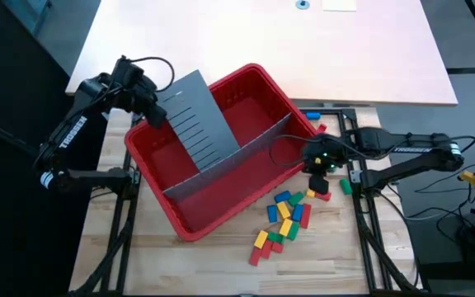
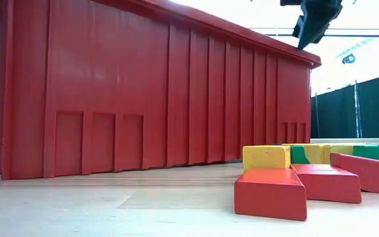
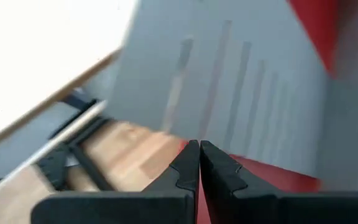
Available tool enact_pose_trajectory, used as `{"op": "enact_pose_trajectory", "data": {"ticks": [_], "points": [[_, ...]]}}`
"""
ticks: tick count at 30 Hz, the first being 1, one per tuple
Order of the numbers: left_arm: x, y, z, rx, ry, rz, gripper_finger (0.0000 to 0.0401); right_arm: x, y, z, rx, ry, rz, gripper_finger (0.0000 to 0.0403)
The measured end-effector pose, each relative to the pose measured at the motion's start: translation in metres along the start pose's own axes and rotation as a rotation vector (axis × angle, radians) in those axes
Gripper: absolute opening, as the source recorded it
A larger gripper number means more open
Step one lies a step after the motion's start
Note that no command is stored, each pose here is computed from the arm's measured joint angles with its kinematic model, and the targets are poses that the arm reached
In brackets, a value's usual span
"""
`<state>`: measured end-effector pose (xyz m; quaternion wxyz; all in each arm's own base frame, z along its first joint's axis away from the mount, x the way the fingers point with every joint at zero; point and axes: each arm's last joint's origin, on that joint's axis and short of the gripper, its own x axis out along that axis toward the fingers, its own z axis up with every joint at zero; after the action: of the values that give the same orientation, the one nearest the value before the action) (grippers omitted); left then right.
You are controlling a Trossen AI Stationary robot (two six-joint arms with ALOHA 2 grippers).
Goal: Sort blocks
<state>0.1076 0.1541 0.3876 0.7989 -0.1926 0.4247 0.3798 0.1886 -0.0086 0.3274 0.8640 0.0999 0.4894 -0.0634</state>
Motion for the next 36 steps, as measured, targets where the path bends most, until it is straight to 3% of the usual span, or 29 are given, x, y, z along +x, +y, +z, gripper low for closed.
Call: {"op": "enact_pose_trajectory", "data": {"ticks": [5, 11, 19, 25, 36], "points": [[-0.002, 0.002, -0.004, -0.020, 0.030, 0.062, 0.0000, -0.011, -0.004, -0.013, 0.004, 0.033, -0.065, 0.0000], [0.009, 0.003, -0.011, -0.043, 0.174, 0.126, 0.0000, -0.015, -0.011, -0.018, 0.023, 0.062, -0.136, 0.0000], [0.018, 0.003, -0.018, -0.057, 0.231, 0.130, 0.0000, -0.015, -0.018, -0.017, 0.059, 0.049, -0.249, 0.0000], [0.017, 0.002, -0.024, -0.063, 0.288, 0.080, 0.0000, -0.015, -0.027, -0.015, 0.086, 0.027, -0.372, 0.0000], [0.012, -0.010, -0.036, -0.085, 0.405, -0.142, 0.0000, -0.013, -0.035, -0.006, 0.092, -0.038, -0.395, 0.0000]]}}
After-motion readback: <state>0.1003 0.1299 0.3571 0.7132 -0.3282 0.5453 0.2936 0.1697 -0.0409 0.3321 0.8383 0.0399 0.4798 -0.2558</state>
